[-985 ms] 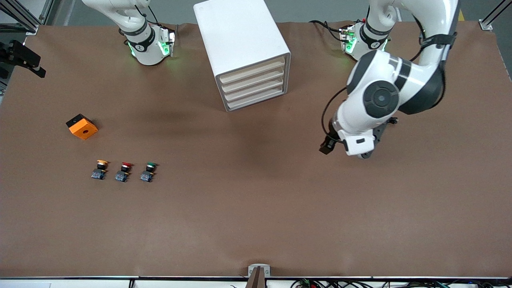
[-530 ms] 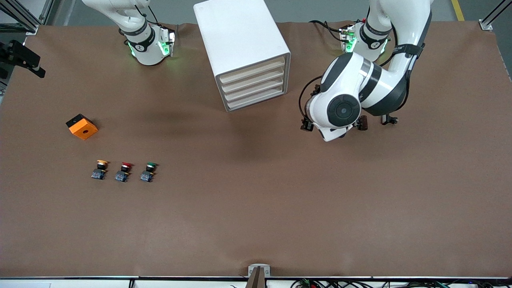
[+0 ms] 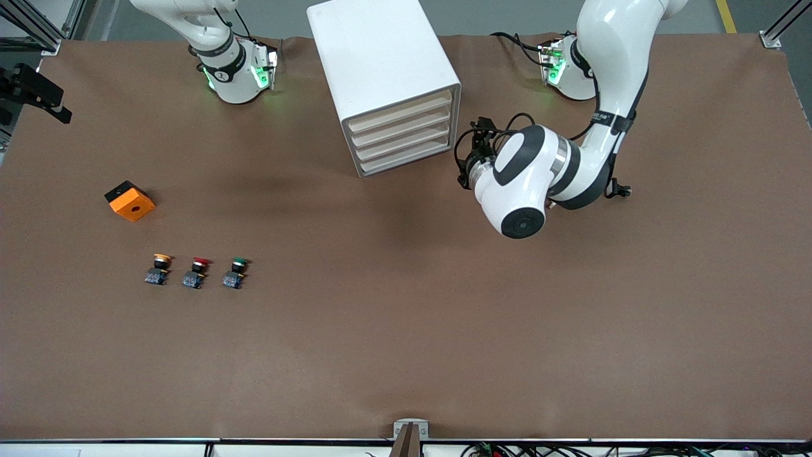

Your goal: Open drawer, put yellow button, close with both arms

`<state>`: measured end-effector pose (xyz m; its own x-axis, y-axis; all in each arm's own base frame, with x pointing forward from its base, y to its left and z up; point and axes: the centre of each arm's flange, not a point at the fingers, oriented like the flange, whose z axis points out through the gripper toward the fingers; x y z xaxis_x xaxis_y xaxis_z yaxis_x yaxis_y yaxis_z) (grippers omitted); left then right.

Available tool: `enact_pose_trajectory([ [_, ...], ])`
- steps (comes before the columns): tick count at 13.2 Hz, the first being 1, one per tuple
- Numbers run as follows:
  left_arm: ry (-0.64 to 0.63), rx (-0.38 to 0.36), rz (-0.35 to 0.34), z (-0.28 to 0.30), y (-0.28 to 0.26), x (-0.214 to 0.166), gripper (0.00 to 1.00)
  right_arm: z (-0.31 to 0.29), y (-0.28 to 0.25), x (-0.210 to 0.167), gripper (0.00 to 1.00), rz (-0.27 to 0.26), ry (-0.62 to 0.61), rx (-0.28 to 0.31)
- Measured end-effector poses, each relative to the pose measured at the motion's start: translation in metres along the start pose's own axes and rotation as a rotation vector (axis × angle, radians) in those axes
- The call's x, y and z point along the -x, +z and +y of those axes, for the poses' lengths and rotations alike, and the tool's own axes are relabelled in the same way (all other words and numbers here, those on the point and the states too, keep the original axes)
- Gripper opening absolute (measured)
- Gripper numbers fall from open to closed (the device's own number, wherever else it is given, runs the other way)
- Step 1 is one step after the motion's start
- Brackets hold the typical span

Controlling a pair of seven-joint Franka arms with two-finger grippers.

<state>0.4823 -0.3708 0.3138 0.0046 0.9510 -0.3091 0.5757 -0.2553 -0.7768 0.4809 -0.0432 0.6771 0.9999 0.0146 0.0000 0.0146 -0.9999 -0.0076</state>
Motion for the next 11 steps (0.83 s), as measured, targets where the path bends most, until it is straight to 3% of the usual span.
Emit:
enact_pose_trajectory([
  [6, -0.019, -0.207, -0.151, 0.026, 0.035, -0.002, 1.00, 0.006, 0.018, -0.013, 1.00, -0.030, 0.011, -0.002],
  [11, -0.030, -0.338, -0.272, 0.040, 0.043, -0.016, 1.00, 0.012, 0.060, -0.046, 1.00, -0.084, 0.015, 0.007],
])
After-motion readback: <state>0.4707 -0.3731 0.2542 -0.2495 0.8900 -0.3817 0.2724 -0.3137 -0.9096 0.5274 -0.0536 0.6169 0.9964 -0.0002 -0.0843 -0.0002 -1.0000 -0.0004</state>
